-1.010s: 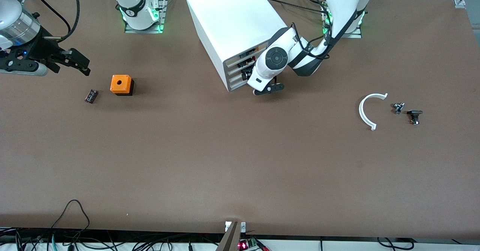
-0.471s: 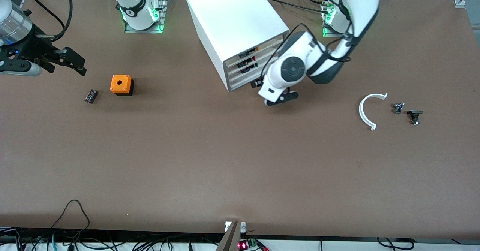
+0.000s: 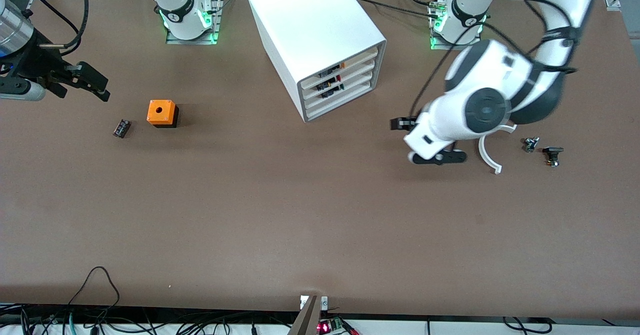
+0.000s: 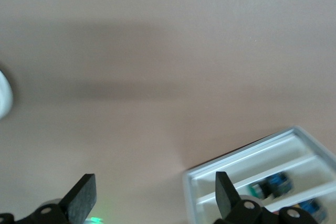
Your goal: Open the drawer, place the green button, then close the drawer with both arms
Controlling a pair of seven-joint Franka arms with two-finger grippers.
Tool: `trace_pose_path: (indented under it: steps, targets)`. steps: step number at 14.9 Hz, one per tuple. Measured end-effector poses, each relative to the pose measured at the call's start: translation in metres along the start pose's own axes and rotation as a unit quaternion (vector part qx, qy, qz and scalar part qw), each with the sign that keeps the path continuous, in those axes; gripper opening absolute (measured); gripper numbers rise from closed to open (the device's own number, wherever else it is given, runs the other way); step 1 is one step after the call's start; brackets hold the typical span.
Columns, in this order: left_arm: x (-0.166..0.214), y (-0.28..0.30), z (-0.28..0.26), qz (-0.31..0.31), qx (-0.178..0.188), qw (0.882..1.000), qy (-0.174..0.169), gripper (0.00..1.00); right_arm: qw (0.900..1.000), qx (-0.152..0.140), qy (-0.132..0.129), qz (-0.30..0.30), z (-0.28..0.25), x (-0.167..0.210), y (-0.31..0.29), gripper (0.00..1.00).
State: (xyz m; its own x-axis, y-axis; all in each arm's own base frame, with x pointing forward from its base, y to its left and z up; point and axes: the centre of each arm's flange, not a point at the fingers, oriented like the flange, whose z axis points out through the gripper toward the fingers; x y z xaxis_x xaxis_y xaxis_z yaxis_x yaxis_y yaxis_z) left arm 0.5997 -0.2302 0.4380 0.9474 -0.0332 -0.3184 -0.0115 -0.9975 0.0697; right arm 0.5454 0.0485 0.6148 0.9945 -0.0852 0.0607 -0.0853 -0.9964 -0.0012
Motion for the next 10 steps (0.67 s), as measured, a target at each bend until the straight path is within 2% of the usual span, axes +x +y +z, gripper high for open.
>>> trace_pose_path:
  steps: [3, 5, 8, 10]
  targets:
    - [0.011, -0.066, -0.051, 0.084, 0.019, 0.996, 0.040, 1.00, 1.000, 0.000, -0.004, 0.000, 0.005, 0.003, 0.000, 1.00]
    - [0.008, -0.085, -0.073, 0.119, 0.042, 0.990, 0.059, 1.00, 1.000, 0.000, -0.004, 0.000, 0.005, 0.004, 0.000, 1.00]
    - [-0.005, -0.105, -0.097, 0.154, 0.072, 0.983, 0.074, 1.00, 1.000, 0.000, -0.002, 0.000, 0.003, 0.005, 0.000, 1.00]
    - [-0.016, -0.128, -0.108, 0.167, 0.066, 0.980, 0.085, 1.00, 1.000, 0.000, -0.003, -0.013, 0.003, 0.005, 0.000, 1.00]
